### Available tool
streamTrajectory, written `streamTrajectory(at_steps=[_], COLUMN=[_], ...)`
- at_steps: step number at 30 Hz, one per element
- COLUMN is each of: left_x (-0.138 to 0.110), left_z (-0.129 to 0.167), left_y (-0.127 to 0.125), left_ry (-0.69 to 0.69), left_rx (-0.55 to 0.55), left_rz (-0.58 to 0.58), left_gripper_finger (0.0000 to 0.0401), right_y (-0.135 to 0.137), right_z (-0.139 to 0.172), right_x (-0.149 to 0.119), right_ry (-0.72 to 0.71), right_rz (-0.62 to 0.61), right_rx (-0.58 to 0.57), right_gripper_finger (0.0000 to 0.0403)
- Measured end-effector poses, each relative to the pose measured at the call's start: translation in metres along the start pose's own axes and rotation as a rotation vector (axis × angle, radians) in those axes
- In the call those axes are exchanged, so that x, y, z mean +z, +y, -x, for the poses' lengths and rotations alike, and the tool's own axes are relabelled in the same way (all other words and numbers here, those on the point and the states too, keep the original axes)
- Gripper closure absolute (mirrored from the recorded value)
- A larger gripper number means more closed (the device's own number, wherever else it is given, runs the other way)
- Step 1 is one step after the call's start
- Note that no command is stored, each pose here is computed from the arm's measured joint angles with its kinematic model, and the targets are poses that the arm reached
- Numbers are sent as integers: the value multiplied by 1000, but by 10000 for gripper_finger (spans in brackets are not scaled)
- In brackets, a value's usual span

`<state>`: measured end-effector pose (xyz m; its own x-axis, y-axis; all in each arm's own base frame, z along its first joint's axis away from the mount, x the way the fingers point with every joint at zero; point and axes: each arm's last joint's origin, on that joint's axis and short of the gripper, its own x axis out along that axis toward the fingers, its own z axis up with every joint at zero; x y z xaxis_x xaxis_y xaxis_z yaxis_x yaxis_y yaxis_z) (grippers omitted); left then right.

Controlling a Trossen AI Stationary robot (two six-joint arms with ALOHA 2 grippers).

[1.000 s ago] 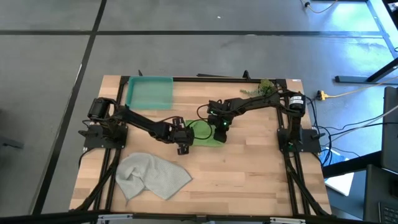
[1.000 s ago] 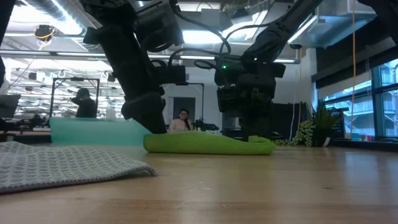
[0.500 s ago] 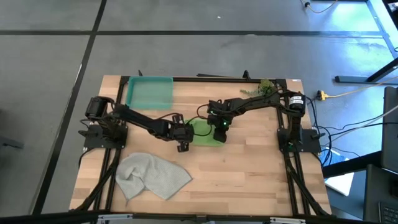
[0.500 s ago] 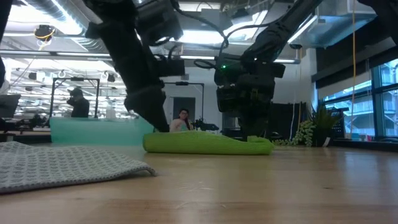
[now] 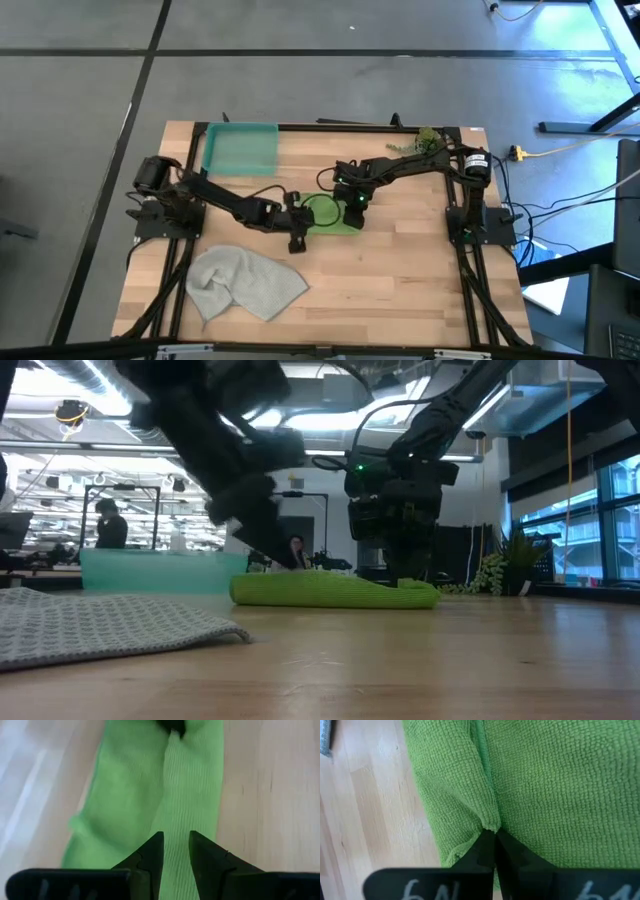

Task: Roll microfiber towels into tight, uniform cylinder then place into a basket
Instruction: Roll the green towel

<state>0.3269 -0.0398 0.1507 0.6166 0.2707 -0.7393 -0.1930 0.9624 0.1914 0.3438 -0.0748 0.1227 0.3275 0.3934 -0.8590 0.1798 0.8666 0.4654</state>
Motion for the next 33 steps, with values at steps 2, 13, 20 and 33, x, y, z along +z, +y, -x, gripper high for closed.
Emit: streamTrajectory(at_steps=[2,13,20,33], left_x=[-6,-18,-18,-19], left_z=[-8,-31,-31,-32], left_y=[-4,-13,-12,-13], left_ry=[4,31,36,41], left_rx=[5,13,13,8], left_rz=[-5,3,2,1], left_gripper_finger=[314,314,314,314], right_y=[0,1,0,-4], right_z=[0,0,0,13], right_x=[0,0,0,0], right_ry=[-1,2,2,-24], right_rz=[1,-20,-21,-98], right_rx=[-1,0,-1,35], right_gripper_finger=[398,394,365,300])
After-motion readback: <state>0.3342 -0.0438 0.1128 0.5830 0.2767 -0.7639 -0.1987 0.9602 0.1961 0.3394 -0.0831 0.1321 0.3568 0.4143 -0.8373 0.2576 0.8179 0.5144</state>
